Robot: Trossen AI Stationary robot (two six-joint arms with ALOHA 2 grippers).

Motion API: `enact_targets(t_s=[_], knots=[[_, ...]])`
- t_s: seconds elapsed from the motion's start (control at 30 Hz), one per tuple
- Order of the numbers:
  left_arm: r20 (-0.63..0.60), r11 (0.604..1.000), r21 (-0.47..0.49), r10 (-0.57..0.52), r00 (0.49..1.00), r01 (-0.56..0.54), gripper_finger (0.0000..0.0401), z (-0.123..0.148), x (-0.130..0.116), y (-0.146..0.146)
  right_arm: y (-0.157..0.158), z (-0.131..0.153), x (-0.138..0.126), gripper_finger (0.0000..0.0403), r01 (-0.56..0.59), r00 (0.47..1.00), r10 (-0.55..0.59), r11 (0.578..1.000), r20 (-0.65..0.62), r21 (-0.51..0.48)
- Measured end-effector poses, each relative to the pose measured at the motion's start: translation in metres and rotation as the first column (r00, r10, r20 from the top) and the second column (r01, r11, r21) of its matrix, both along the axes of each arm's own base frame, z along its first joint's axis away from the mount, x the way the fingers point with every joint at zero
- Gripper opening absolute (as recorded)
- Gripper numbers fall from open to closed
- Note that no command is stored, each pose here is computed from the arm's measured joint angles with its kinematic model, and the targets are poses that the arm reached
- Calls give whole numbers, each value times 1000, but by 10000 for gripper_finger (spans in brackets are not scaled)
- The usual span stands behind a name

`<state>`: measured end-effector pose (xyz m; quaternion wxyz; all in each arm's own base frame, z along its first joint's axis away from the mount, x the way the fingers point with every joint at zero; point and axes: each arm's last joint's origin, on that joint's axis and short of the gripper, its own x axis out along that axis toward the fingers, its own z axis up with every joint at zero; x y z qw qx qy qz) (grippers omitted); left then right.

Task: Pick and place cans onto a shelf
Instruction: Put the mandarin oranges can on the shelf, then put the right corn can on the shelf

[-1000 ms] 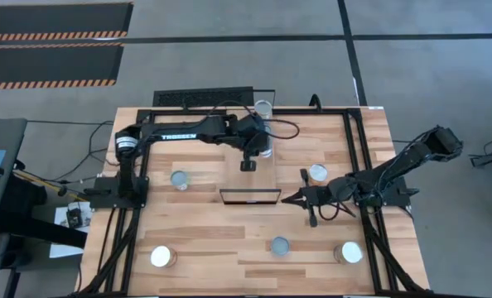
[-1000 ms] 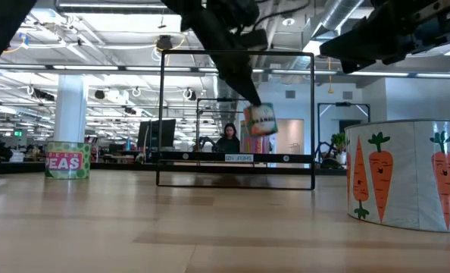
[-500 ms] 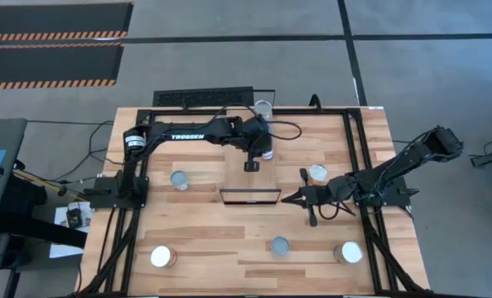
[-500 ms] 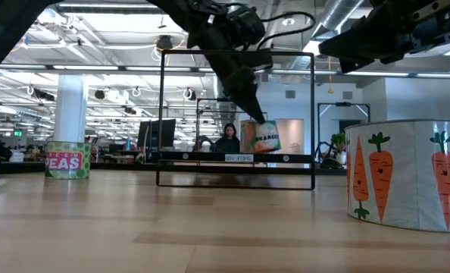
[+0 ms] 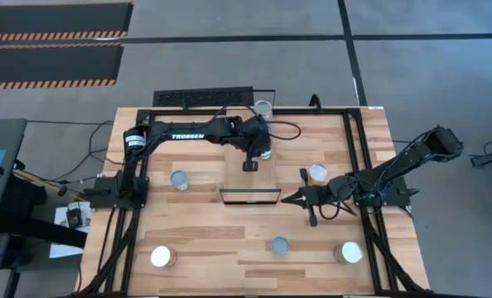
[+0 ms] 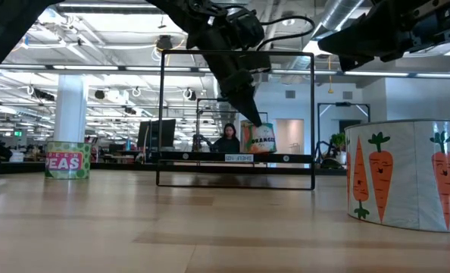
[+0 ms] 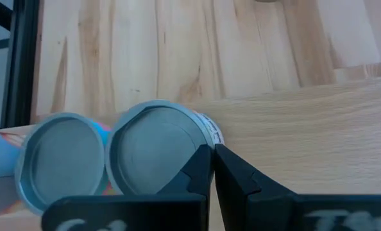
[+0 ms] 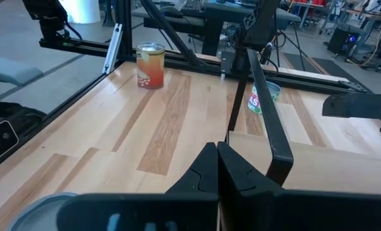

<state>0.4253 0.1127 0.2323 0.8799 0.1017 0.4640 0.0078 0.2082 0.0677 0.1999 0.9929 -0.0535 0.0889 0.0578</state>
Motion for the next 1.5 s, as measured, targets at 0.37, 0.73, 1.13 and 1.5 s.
enact_targets(t_s=[0.37,0.73,1.13,1.5], knots=[[3,1000,3,1,1000,-1,49,0,0,0,0,0,0,8,0,1000,0,1000,1,1],[179,999,5,-41,983,41,51,56,-20,-4,-1,7,-3,22,0,999,0,1000,33,14],[568,988,-100,-43,822,121,4,40,-94,-26,-8,24,-18,11,41,999,-40,999,-20,12],[709,992,-113,36,705,63,2,-6,-169,-43,-28,47,-34,43,413,774,-323,910,-545,48]])
